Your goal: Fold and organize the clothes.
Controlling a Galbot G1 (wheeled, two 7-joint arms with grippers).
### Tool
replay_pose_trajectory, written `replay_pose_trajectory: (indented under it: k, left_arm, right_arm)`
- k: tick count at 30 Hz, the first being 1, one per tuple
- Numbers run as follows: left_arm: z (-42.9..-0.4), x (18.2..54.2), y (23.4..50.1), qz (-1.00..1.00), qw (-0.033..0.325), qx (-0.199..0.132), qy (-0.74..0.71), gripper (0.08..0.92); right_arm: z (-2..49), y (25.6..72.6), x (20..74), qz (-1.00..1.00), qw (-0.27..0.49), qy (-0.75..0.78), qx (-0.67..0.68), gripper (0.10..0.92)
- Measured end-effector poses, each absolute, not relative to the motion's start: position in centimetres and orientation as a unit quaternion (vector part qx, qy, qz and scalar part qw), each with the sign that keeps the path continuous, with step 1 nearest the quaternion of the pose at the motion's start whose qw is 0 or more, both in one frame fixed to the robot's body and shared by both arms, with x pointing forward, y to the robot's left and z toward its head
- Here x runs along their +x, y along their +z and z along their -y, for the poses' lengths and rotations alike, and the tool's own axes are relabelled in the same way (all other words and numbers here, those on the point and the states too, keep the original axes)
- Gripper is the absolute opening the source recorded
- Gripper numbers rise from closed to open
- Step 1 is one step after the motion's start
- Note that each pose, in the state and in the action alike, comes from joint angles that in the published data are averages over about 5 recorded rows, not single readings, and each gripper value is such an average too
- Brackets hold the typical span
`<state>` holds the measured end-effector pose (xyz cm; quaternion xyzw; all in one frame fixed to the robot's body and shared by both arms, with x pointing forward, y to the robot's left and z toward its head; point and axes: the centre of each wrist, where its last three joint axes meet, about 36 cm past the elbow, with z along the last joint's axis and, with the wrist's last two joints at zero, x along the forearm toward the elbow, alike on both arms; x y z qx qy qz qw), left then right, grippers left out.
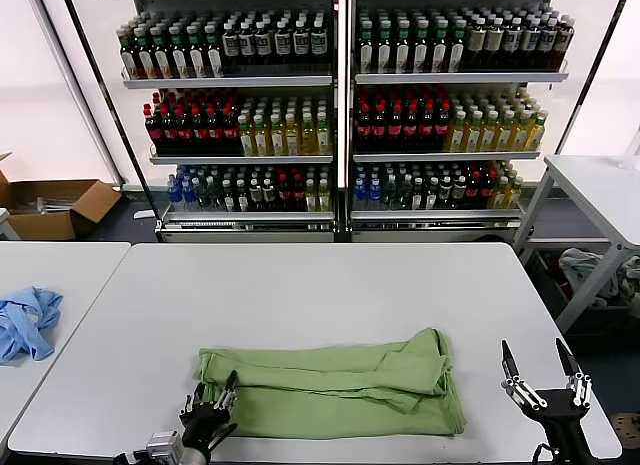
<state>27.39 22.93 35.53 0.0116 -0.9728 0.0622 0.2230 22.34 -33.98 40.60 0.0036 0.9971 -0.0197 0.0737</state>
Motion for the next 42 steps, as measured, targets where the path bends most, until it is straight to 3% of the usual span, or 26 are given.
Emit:
replay_pose_trajectory:
  k: [14, 23, 35, 42]
  left_arm:
    - [-23.0, 27.8, 35.8, 0.977, 0.203, 0.019, 0.056, 0.121]
    - [-27.4, 29.8, 38.8, 0.982, 0.171, 0.059, 0.046, 0.111]
    - [-36.7, 31.4, 46.0, 0.981, 0.109, 0.158, 0.007, 0.111]
    - [-35.2, 31.1, 48.2, 0.988, 0.076, 0.134, -0.002, 0.111]
  right_arm:
    - [33.3, 41.5, 23.4, -0.996, 0.082, -0.019, 0.006, 0.823]
    - [32.8, 42.0, 24.1, -0.997, 0.082, -0.016, 0.000, 0.823]
    - [32.5, 42.3, 25.1, -0.996, 0.086, -0.014, -0.001, 0.823]
    - [32.3, 42.5, 25.3, -0.996, 0.088, -0.015, 0.002, 0.823]
